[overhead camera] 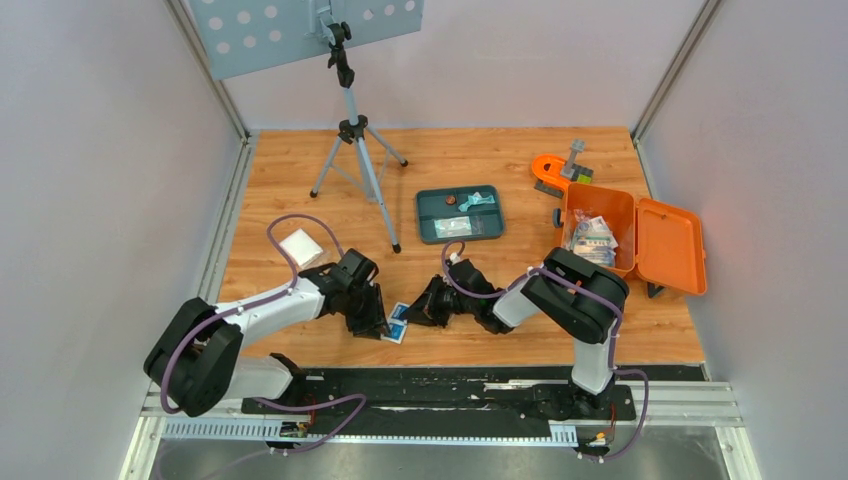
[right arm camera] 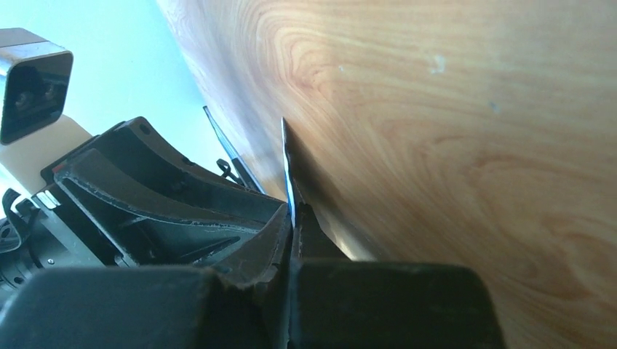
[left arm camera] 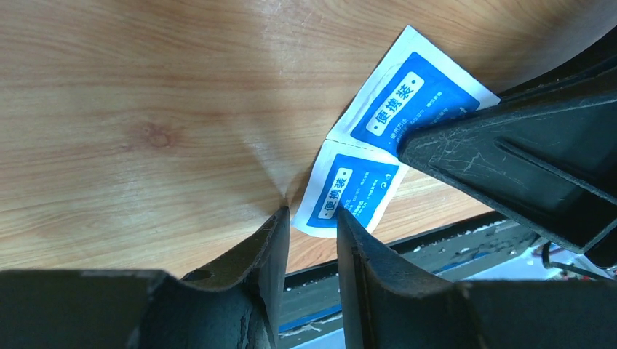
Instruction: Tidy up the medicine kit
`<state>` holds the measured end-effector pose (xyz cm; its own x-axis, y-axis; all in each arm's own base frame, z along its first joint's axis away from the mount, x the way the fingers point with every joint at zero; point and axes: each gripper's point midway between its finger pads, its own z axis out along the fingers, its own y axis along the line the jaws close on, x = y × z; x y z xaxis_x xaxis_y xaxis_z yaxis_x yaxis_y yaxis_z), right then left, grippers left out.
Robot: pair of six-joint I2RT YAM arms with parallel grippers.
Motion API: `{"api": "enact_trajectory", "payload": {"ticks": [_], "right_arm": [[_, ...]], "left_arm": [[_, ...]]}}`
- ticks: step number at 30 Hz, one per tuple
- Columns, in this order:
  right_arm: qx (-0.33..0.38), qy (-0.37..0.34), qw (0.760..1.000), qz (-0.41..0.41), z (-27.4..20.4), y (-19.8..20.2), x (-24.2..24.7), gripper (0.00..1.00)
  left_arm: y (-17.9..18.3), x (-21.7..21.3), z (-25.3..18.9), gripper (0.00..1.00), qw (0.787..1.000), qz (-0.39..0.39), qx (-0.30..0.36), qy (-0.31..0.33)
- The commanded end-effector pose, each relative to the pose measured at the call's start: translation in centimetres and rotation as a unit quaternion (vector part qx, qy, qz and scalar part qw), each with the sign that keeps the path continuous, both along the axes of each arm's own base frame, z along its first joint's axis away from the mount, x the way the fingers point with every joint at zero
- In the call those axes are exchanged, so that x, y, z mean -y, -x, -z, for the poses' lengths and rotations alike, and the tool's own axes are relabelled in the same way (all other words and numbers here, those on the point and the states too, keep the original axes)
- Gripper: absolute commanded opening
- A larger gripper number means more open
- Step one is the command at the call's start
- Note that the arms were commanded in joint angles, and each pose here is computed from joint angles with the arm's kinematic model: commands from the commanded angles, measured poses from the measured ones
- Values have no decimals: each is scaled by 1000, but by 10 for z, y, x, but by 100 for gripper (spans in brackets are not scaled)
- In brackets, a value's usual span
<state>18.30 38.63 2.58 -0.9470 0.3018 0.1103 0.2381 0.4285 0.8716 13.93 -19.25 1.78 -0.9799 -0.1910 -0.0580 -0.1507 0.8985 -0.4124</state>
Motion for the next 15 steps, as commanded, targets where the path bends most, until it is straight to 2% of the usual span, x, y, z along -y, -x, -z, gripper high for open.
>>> {"api": "enact_trajectory", "payload": {"ticks": [1,4,9,15], "right_arm": [[14,13,1000,12,1,-11,0,0],[46,12,999,11,-15,-22,1,0],[114,27,993,26,-53,-46,19,0],[246,78,964,69,-130,-83,71,0]], "left_arm": [[-14,-14,-6,40,998,3,39,-44],[-28,-15,-35,41,995,17,82,-49],[-49,-42,-80,45,988,10,134,-83],[-72,-56,-133,46,979,-16,191,-71]]}}
